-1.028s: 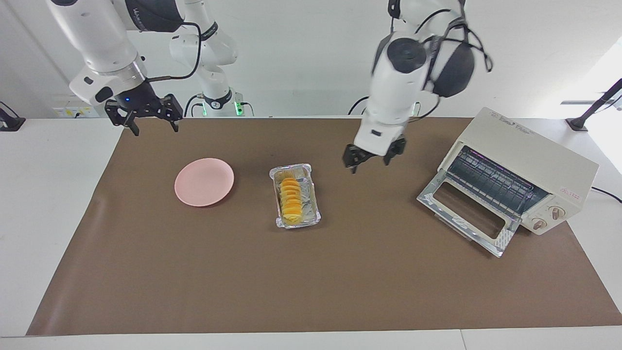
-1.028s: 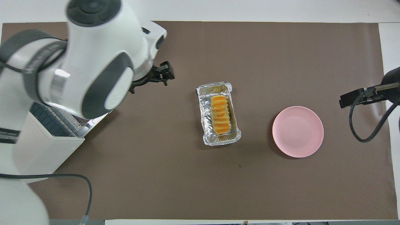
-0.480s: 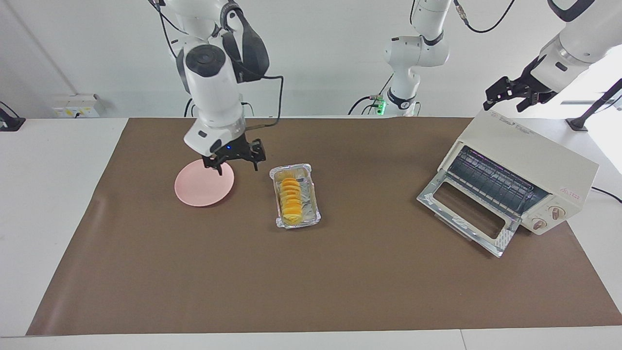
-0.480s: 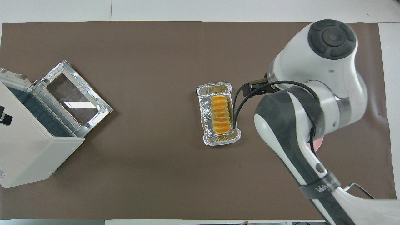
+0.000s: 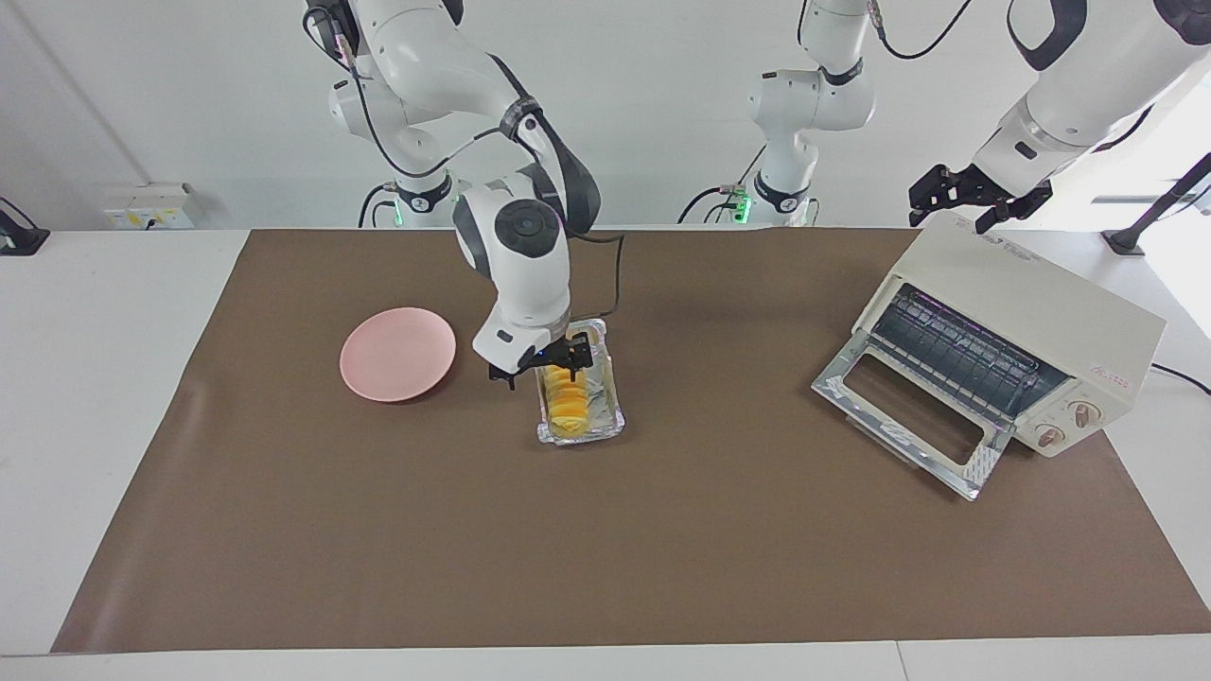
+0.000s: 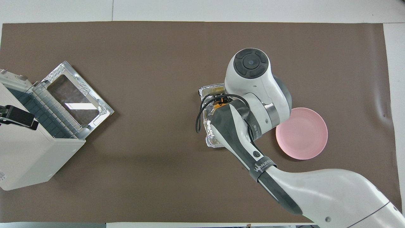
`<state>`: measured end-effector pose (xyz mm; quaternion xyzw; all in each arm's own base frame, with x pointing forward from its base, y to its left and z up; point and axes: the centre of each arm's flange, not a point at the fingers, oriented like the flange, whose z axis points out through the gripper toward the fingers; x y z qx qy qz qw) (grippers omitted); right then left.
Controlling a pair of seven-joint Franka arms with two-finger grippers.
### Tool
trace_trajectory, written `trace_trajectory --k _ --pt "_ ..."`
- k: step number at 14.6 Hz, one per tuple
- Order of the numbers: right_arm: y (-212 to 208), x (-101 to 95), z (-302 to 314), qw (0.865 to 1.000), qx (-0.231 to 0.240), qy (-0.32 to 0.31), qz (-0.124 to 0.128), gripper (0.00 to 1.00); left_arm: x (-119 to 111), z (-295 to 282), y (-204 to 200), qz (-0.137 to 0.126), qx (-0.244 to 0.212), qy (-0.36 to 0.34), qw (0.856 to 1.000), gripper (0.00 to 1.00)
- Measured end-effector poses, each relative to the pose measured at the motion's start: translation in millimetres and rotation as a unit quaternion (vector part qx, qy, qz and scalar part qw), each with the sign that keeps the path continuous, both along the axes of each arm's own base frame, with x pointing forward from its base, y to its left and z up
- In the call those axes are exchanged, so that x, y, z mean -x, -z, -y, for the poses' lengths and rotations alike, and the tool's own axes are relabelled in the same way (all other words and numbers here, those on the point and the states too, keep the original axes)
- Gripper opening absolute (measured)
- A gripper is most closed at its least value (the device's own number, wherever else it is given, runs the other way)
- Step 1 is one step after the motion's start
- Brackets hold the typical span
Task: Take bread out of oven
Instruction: 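Grasp the edge of the foil tray with the right gripper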
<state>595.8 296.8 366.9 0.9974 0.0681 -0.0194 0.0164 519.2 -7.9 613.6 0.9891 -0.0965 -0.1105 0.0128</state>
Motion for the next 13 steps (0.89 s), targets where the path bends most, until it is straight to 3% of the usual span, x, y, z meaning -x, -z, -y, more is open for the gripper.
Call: trace_trajectory --k 5,10,11,13 --pt "31.5 -6.1 12.3 1.000 -0.005 0.010 0.013 1.00 0.9 6.1 1.4 0.006 -0.003 0.007 1.000 1.00" --pt "51.1 -0.4 15.2 1.000 -0.010 0.009 0.021 0.95 -1.0 56.8 10.3 -0.002 -0.009 0.039 0.999 1.00" --pt "51.9 -0.6 15.9 1.000 -0.011 0.008 0.023 0.89 -0.5 63.2 9.0 0.001 -0.010 0.036 0.999 1.00" --pt "51.5 -2.2 17.6 1.000 -0.013 0.010 0.027 0.67 -1.6 62.4 8.2 0.005 -0.008 0.032 0.999 1.00"
